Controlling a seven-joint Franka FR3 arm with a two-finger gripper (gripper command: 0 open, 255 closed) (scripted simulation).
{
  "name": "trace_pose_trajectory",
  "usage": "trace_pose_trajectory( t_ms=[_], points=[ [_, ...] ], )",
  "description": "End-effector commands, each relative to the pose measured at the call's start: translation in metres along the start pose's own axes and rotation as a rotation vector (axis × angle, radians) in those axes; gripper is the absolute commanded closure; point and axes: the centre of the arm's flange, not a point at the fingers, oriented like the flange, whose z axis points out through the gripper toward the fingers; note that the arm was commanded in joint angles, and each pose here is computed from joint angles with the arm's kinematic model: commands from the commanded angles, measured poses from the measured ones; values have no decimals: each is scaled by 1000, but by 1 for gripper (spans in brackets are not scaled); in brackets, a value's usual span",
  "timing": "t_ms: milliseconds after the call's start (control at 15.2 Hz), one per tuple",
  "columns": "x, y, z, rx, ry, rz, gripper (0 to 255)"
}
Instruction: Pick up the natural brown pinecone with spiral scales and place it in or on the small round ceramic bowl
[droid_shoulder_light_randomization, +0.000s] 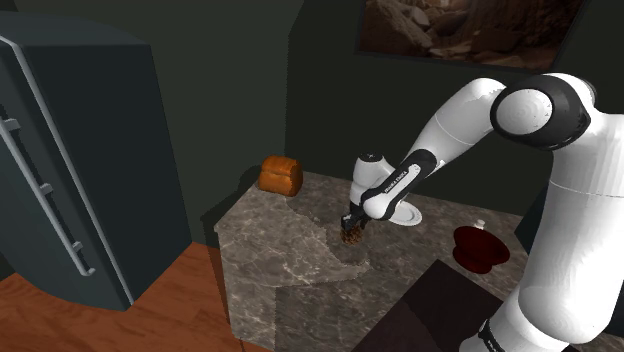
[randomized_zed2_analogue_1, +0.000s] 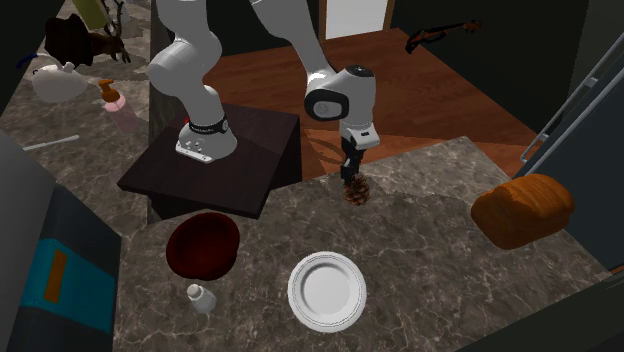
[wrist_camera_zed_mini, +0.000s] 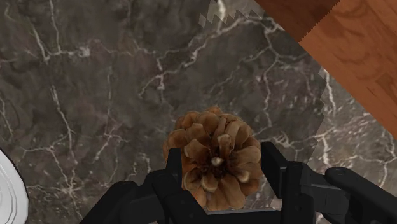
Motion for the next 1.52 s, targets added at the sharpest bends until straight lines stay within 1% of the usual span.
trace_pose_trajectory(
  t_ms=[0, 462, 1452],
  points=[
    [0, 0, 0, 0, 0, 0, 255],
    [0, 0, 0, 0, 0, 0, 255],
    [8, 9, -78, 0, 0, 0, 255]
  ],
)
